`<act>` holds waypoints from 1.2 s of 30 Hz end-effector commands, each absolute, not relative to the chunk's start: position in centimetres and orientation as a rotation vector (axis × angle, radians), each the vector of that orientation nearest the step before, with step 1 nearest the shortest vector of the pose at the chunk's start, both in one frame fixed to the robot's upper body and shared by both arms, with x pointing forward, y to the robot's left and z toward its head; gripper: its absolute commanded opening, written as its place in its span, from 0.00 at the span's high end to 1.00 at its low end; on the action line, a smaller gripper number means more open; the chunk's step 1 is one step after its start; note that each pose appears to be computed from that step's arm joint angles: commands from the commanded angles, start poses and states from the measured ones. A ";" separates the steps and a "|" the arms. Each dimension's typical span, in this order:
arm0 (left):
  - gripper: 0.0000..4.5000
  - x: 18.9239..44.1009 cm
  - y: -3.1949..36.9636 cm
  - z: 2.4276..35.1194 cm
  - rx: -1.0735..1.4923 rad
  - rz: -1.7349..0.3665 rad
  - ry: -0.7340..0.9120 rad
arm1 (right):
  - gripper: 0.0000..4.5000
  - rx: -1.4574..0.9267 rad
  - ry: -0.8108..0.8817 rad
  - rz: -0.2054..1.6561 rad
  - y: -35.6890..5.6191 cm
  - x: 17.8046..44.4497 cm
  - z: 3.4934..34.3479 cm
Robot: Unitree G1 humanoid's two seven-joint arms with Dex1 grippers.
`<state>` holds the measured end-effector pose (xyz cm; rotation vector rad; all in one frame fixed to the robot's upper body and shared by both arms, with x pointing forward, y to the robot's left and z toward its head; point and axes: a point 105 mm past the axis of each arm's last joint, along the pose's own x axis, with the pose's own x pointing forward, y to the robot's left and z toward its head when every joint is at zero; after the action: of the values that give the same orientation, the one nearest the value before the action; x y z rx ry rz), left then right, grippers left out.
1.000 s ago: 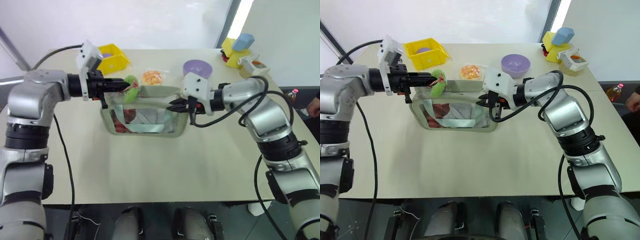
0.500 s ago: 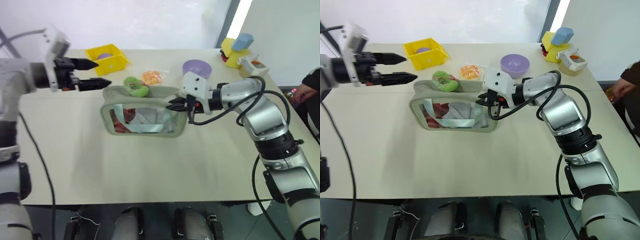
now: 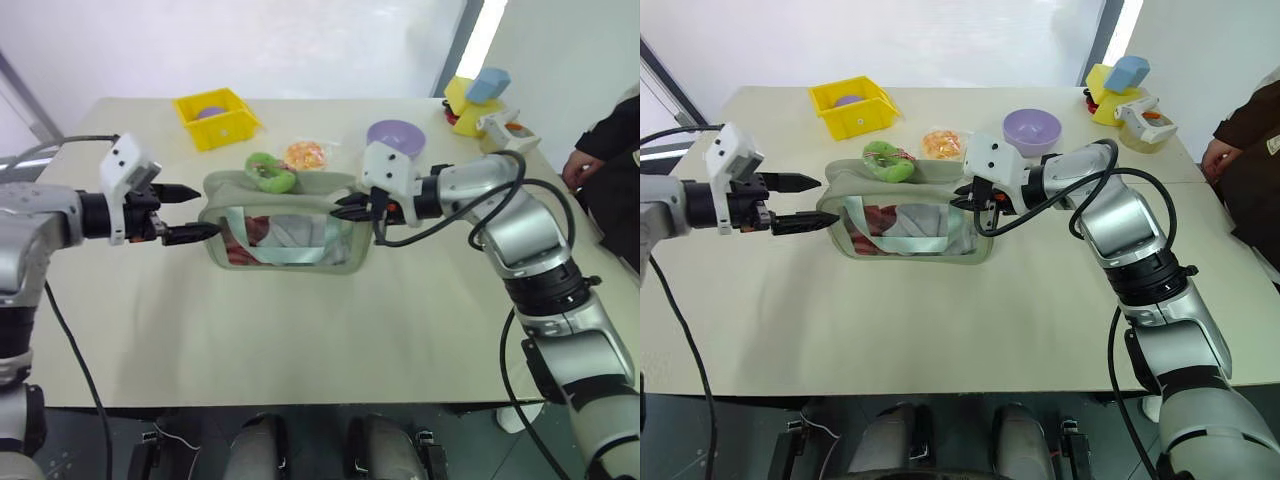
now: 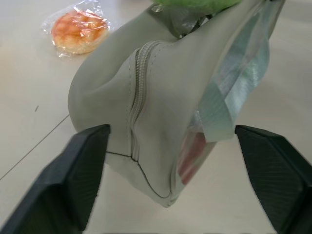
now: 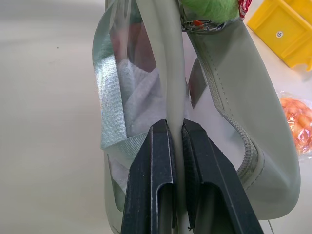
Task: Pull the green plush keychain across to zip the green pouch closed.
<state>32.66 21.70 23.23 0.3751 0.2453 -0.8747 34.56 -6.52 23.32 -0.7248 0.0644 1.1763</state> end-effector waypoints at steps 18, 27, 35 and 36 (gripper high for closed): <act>0.99 33.2 22.1 23.7 0.438 -0.871 0.215 | 0.39 -0.726 0.089 1.176 -8.6 33.4 26.6; 0.99 33.4 21.9 23.8 0.442 -0.876 0.207 | 0.01 -0.633 -0.057 1.178 -5.2 35.1 31.3; 0.99 33.4 21.8 24.1 0.447 -0.878 0.202 | 0.01 -0.622 -0.081 1.283 -0.5 35.0 29.0; 0.99 33.4 21.8 24.1 0.447 -0.879 0.201 | 0.01 -0.634 -0.077 1.283 -0.3 35.1 28.6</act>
<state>33.43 21.86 23.15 0.4191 0.2282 -0.8830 35.25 -0.53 27.75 -0.5985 -0.0271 1.2913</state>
